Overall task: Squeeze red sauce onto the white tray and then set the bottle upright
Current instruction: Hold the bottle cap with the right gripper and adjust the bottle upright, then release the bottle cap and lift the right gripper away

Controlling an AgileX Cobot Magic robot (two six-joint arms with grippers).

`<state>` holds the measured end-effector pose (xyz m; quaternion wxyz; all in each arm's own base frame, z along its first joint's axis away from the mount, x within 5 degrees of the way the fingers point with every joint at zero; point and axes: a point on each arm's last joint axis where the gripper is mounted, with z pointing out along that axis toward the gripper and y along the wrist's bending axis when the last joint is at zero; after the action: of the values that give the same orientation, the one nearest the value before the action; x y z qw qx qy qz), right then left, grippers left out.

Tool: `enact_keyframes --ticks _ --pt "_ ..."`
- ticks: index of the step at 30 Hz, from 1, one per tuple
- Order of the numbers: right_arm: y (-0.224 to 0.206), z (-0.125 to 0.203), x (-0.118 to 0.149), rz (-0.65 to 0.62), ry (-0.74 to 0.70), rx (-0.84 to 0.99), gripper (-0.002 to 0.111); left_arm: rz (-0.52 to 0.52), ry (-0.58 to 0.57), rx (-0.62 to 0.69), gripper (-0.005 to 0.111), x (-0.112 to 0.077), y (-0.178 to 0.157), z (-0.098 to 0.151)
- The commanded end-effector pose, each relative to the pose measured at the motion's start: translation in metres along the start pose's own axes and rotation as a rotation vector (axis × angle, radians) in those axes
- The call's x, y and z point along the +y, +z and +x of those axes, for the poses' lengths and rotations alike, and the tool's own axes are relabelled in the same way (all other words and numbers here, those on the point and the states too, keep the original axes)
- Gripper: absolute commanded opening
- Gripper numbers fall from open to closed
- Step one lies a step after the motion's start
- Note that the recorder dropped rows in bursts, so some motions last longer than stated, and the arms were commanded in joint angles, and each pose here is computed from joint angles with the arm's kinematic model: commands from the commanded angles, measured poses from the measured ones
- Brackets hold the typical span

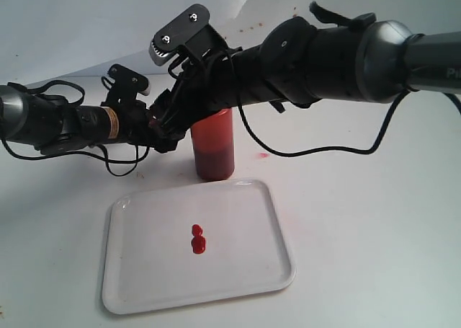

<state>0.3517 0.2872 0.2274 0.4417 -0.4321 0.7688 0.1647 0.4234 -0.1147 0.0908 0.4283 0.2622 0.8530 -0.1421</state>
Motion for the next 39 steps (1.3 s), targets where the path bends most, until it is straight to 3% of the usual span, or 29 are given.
enact_keyframes --ticks 1,4,15,20,25,30,36,39 --pt "-0.003 -0.002 0.004 -0.047 -0.005 0.013 0.078 -0.011 -0.001 0.009 0.077 0.001 -0.001 0.000" --pt "-0.004 -0.001 0.006 -0.070 -0.008 0.032 0.085 -0.011 -0.001 0.009 0.077 0.001 -0.001 0.000" --pt "-0.029 -0.015 0.006 -0.065 -0.026 0.048 0.086 -0.024 0.027 0.021 0.077 0.002 -0.004 -0.003" --pt "-0.035 -0.021 0.006 -0.057 -0.027 0.028 0.086 -0.147 0.039 0.081 0.077 0.012 -0.021 -0.015" --pt "-0.047 -0.030 0.005 -0.044 0.017 -0.004 0.083 -0.278 -0.035 0.125 0.077 0.021 -0.040 -0.026" --pt "-0.066 -0.045 0.004 -0.022 0.064 -0.060 0.074 -0.340 -0.124 0.114 0.077 0.024 -0.053 -0.037" --pt "-0.076 -0.042 -0.009 -0.010 0.150 -0.034 0.052 -0.417 -0.185 0.139 0.077 0.027 -0.064 -0.041" --pt "-0.082 -0.031 -0.030 0.025 0.277 0.020 0.038 -0.467 -0.204 0.175 0.077 0.030 -0.069 -0.039"
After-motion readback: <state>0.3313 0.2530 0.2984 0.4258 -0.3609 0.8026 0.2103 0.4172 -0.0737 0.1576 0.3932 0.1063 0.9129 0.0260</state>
